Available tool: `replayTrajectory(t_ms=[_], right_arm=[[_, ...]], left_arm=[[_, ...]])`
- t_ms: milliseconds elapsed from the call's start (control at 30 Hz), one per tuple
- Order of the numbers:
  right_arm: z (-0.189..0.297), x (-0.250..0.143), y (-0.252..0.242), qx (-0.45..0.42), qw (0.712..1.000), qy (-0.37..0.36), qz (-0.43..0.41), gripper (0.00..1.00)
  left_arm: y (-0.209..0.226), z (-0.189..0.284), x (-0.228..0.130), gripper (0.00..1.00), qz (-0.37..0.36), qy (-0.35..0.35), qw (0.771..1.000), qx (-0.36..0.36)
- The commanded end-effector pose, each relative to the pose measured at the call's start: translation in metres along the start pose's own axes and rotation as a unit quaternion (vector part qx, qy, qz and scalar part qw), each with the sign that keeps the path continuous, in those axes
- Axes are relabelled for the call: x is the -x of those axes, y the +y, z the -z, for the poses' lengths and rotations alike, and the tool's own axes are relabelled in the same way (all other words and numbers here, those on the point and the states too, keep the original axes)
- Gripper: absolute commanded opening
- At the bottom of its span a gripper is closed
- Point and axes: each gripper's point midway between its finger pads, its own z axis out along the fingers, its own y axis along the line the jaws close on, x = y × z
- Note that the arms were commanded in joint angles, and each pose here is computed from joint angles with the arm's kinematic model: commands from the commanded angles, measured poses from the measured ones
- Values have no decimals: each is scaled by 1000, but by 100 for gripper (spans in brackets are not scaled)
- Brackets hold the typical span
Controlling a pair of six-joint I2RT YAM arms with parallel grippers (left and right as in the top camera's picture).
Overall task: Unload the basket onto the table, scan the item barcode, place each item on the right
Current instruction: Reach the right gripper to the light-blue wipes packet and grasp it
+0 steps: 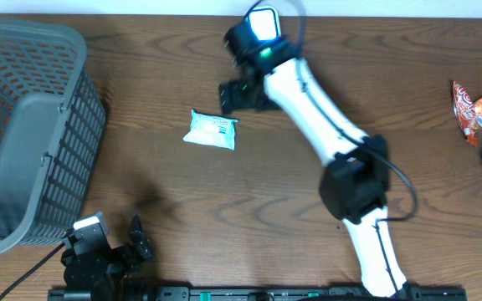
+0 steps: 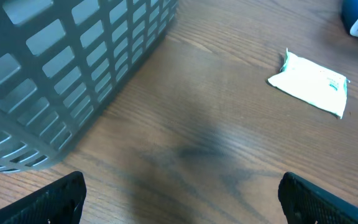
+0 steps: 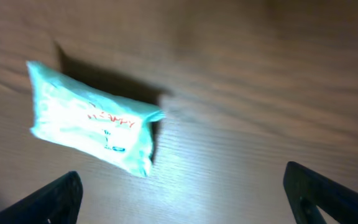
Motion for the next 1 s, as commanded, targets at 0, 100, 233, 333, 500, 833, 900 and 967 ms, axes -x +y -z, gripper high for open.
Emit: replayTrajectory(t_ms=[0,100,233,333,500,833,900,967], right_arm=[[-38,-19,18,22,999,44,-10,92],[-58,-20,24,34,998,51,-8,82],[-67,-19,35,68,996,57,-9,77],[-67,-16,39,78,996,51,-7,71],[-77,-20,42,80,995,53,-10,30],[-89,-29,23,48,996,55,43,1],[-80,-27,18,47,997,54,41,1],[-66,-24,10,47,997,52,32,1]], left_arm=[[1,0,-1,99,0,0,1000,3],[1,0,-1,99,0,0,1000,3],[1,0,-1,99,0,0,1000,3],[1,0,-1,99,0,0,1000,3],[1,0,-1,99,0,0,1000,3],[1,0,-1,99,0,0,1000,3],[1,0,-1,99,0,0,1000,3],[1,0,-1,99,0,0,1000,3]])
